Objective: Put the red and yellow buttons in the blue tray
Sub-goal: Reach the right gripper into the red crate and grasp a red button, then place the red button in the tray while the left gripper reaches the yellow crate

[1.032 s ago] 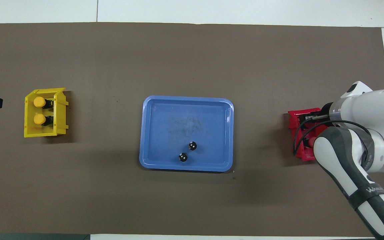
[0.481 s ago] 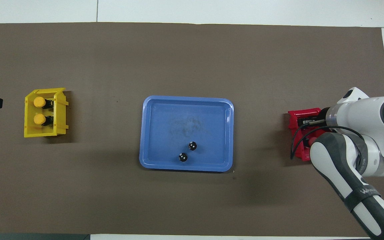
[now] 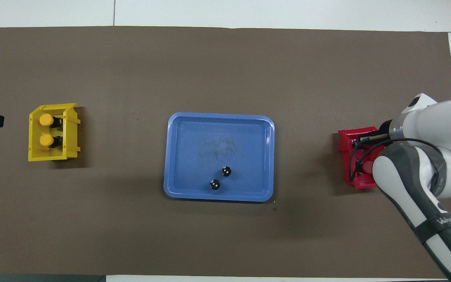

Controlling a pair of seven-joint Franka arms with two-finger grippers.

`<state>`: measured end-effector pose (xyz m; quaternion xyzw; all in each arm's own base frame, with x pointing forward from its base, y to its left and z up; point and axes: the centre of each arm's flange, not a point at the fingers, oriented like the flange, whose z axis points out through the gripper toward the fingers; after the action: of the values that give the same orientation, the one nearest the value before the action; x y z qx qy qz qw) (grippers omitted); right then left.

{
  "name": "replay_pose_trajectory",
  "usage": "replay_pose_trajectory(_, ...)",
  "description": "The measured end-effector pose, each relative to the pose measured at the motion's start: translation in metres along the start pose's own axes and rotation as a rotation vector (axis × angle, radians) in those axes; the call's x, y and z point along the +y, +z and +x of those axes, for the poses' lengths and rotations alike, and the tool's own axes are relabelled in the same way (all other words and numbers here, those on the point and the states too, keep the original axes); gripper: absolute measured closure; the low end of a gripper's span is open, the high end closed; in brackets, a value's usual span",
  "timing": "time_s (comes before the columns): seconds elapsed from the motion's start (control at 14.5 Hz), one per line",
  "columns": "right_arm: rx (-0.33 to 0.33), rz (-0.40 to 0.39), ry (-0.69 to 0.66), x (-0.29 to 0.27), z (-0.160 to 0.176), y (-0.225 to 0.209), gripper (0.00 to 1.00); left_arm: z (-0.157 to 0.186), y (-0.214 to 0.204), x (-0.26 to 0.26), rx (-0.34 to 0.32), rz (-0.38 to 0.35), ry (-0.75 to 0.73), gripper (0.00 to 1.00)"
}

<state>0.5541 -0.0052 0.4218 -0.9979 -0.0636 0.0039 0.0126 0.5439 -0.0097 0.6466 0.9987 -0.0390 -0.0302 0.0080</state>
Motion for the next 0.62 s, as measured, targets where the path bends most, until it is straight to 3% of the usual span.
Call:
replay_pose_trajectory(0.14,0.002,0.004,-0.030,-0.026,0.028,-0.053,0.59,0.000,0.000,0.000,0.000,0.000,0.000,0.00)
replay_pose_trajectory(0.28,0.029,-0.001,-0.009,-0.096,0.054,-0.079,0.59,0.000,0.001,-0.001,-0.003,0.000,-0.002,0.00)
replay_pose_trajectory(0.48,0.081,0.008,0.074,-0.232,0.062,-0.068,0.59,-0.001,0.004,-0.004,-0.009,-0.001,-0.008,0.00)
replay_pose_trajectory(0.62,0.091,0.021,0.118,-0.291,0.056,-0.048,0.59,-0.002,0.009,-0.015,-0.006,-0.001,-0.028,0.00)
